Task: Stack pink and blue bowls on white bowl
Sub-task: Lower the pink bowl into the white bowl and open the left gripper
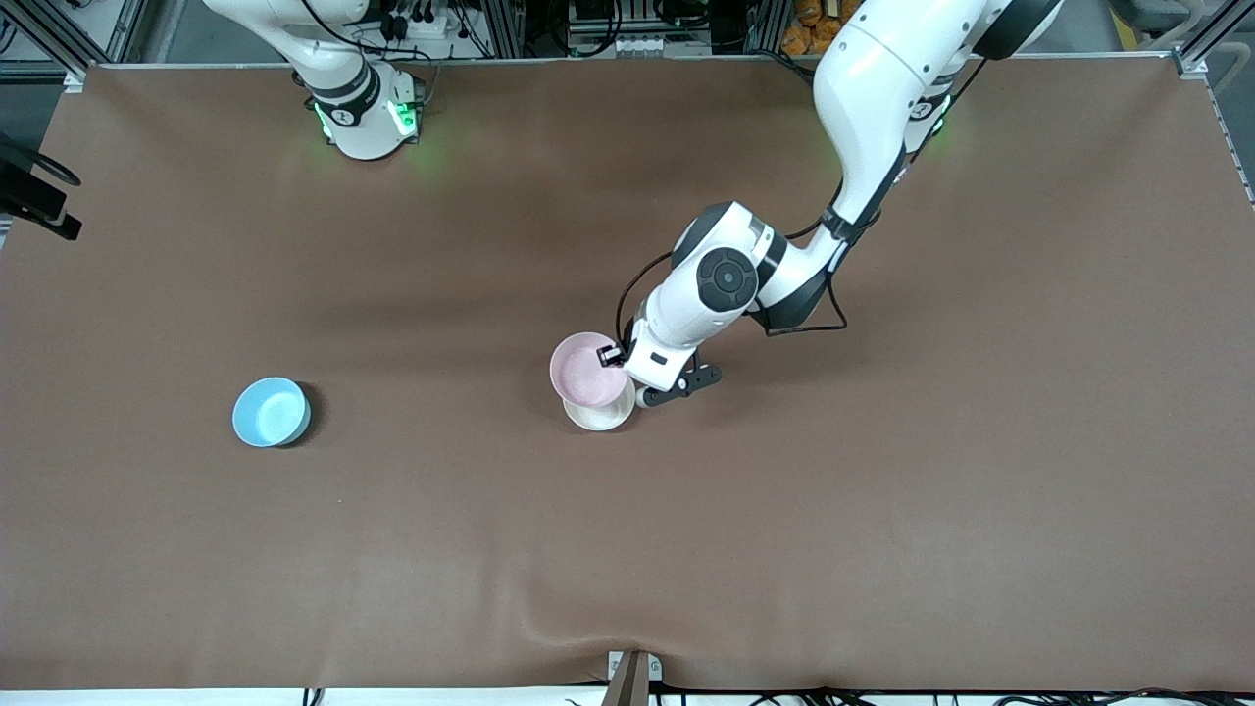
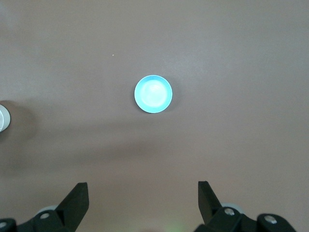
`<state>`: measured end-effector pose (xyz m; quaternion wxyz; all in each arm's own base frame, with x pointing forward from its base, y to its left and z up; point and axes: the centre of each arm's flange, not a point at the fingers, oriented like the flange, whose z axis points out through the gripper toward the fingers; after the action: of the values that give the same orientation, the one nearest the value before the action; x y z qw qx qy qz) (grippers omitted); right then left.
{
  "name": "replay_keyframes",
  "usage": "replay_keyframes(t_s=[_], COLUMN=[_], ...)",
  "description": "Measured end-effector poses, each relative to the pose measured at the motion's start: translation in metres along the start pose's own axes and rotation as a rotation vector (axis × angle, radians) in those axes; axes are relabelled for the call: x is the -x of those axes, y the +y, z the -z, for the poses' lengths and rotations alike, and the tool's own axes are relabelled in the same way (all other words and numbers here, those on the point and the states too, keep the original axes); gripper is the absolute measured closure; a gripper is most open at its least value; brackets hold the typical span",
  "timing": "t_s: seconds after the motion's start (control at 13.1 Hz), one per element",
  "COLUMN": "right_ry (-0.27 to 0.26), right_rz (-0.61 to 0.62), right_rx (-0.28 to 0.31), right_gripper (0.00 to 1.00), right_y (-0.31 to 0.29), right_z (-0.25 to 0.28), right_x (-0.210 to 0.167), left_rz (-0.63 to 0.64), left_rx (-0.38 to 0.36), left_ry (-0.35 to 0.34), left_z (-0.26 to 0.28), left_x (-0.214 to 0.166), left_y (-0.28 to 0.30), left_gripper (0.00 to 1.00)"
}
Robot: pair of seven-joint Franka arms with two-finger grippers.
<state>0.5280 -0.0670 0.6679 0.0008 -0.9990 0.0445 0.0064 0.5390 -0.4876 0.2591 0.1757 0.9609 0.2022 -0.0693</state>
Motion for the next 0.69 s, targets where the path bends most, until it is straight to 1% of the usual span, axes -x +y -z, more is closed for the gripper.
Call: replay_keyframes(t_s=[0.31, 0.69], right_ry=[0.000, 0.000], right_rz=[0.000, 0.000], right_rx=[0.000, 0.000], right_gripper=[0.00, 0.00], right_y=[0.000, 0.000], right_z=[0.000, 0.000], right_x=[0.000, 0.000], left_rz=[0.003, 0.002], left_rx=[-0.010, -0.005], left_ry=[0.041, 0.047], left_z=[0.002, -0.011], left_x=[-0.021, -0.021], left_y=[-0.009, -0.011], left_gripper=[0.97, 0.97])
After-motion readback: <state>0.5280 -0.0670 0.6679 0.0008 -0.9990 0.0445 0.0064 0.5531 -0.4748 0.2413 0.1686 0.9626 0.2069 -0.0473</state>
